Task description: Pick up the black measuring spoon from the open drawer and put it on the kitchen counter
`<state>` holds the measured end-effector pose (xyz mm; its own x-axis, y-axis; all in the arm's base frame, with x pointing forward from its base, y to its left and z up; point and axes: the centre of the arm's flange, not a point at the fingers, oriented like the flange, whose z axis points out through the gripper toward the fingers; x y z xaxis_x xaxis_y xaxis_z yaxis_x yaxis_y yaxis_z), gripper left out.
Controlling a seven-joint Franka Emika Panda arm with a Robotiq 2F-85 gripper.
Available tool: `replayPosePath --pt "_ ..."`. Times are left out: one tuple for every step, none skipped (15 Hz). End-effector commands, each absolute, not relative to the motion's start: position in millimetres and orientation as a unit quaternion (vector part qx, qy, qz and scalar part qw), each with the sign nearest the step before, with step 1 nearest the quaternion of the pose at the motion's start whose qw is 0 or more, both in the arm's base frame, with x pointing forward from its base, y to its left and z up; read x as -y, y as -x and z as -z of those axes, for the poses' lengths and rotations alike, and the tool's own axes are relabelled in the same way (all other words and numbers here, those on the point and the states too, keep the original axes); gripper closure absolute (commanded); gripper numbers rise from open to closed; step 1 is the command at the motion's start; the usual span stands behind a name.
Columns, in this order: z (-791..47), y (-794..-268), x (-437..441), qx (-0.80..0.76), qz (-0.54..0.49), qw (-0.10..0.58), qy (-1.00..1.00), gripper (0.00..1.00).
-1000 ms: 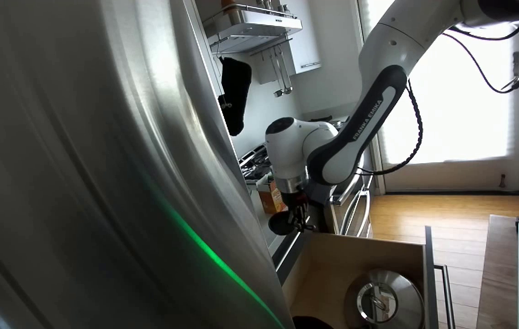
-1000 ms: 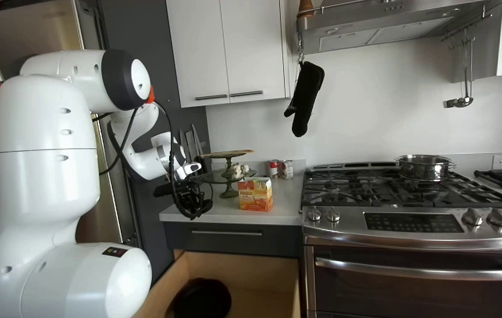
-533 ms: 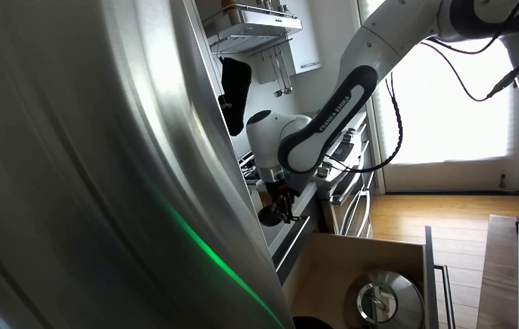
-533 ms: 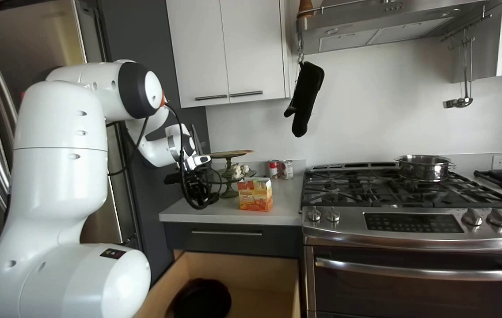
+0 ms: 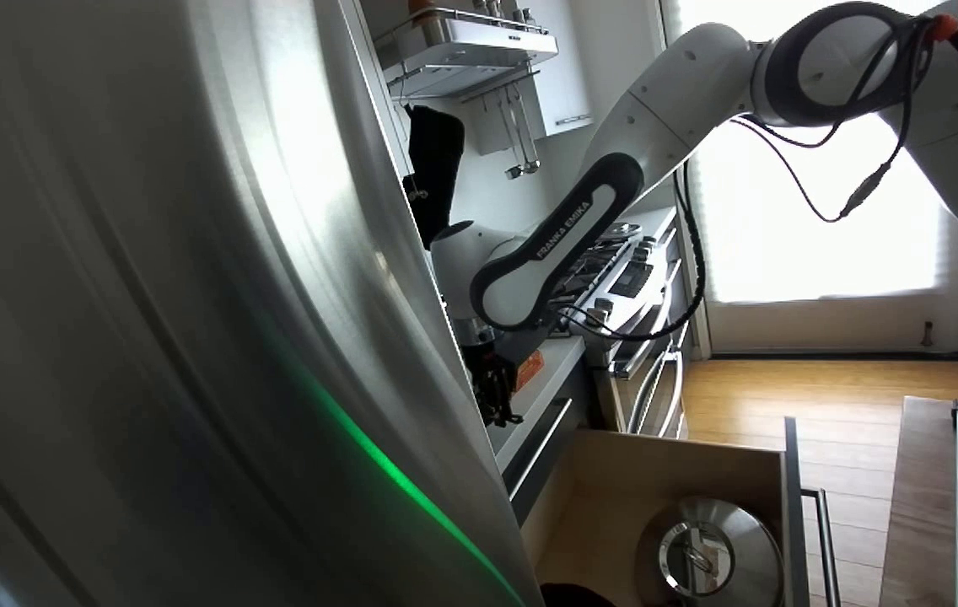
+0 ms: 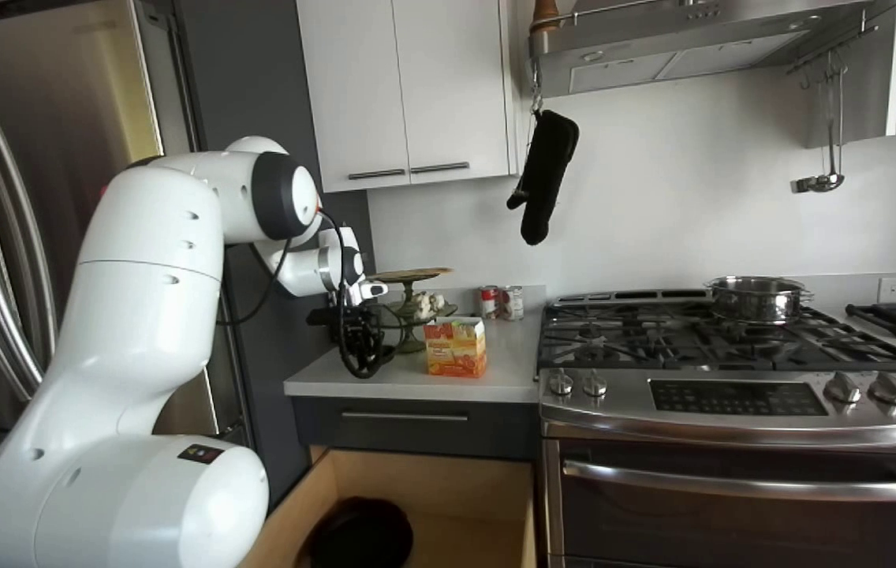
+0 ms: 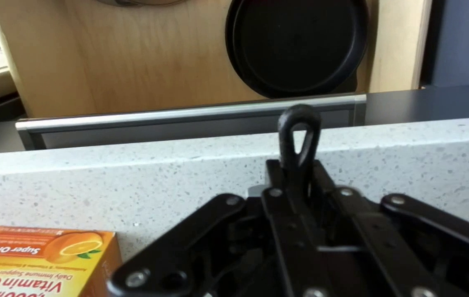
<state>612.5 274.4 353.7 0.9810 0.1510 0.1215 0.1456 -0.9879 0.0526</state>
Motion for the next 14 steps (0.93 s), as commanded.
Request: replayPosePath --pt "-340.5 -639.2 -279.9 -0.063 -0.053 0.003 -0.997 0.95" --pt "-337.3 -642.3 -280.6 -0.06 -0.05 -0.001 -0.997 0.95" --pt "-333.6 -645.8 -280.5 -0.056 -0.051 -0.002 -0.997 0.95" --pt "-330.8 -649.3 -280.4 -0.05 -0.051 -0.001 -0.997 0.95" --pt "-329.1 -653.2 -279.4 -0.048 -0.049 -0.002 -0.998 0.95" --pt "-326.4 -656.7 -278.6 -0.042 -0.05 -0.001 -0.998 0.95" --pt "-325.0 -661.4 -278.0 -0.037 -0.054 0.001 -0.998 0.95" --pt "-323.3 -664.8 -276.9 -0.034 -0.053 0.001 -0.998 0.95" --pt "-322.8 -668.5 -276.4 -0.031 -0.056 0.001 -0.998 0.95" --pt "-322.0 -671.6 -275.6 -0.027 -0.057 0.0 -0.998 0.95" --pt "-321.6 -674.7 -274.9 -0.024 -0.059 0.0 -0.998 0.95" --pt "-321.6 -677.3 -274.1 -0.022 -0.059 -0.001 -0.998 0.95" --pt "-321.3 -679.7 -273.5 -0.018 -0.059 -0.001 -0.998 0.95" --pt "-321.6 -681.8 -272.9 -0.017 -0.062 -0.002 -0.998 0.95"
